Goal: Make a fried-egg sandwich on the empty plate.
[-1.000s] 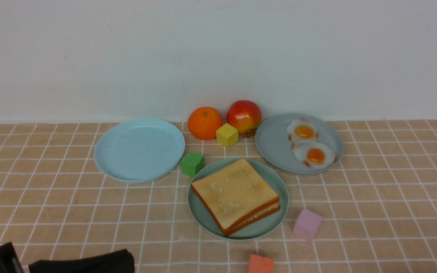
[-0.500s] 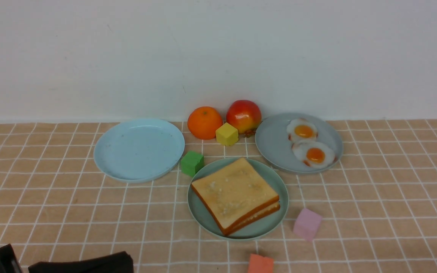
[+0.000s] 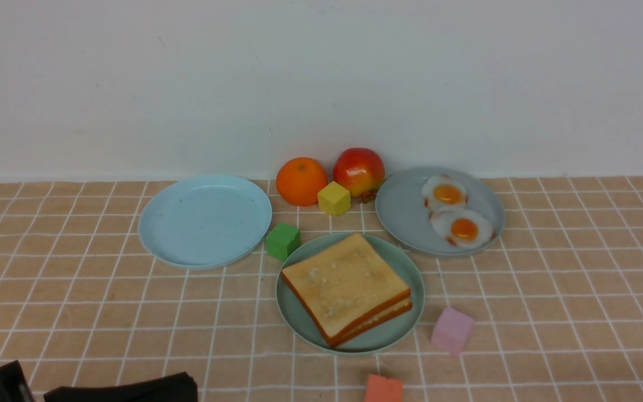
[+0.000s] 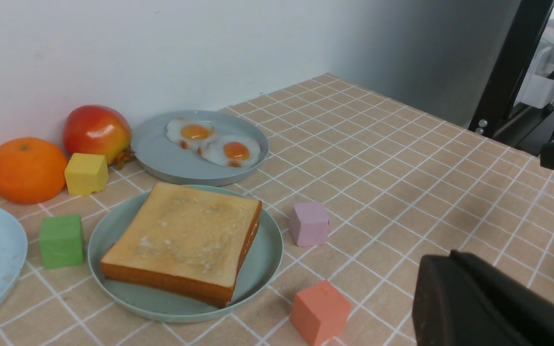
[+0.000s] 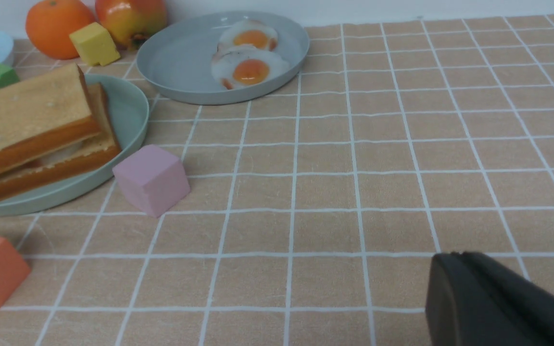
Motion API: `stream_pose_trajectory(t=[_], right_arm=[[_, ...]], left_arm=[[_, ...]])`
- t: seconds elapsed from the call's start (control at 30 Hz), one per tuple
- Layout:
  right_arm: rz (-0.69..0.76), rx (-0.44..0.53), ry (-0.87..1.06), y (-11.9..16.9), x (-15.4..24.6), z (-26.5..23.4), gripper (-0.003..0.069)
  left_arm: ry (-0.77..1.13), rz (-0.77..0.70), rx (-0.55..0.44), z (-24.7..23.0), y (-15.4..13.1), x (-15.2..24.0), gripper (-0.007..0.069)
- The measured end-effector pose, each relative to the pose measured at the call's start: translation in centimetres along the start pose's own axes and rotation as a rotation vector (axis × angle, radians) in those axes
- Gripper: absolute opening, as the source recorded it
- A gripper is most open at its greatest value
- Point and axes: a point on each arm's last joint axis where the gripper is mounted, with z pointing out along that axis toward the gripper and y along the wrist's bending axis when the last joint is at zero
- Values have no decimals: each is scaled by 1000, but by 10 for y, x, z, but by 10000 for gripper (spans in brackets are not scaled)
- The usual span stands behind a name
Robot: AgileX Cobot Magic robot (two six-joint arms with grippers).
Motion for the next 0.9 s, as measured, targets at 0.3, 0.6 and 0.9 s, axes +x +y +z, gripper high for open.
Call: stream_pose_trajectory(t=[0.3, 0.6, 0.9], right_arm=[[0, 0, 2, 0, 0, 0, -11], [-1, 1, 4, 0, 0, 0, -11], [-3, 1, 4, 0, 0, 0, -10]], left_arm=[[2, 0, 0, 0, 0, 1, 3], [-191, -66, -341, -36, 31, 16, -13], [-112, -198, -718, -64, 46, 74, -13]])
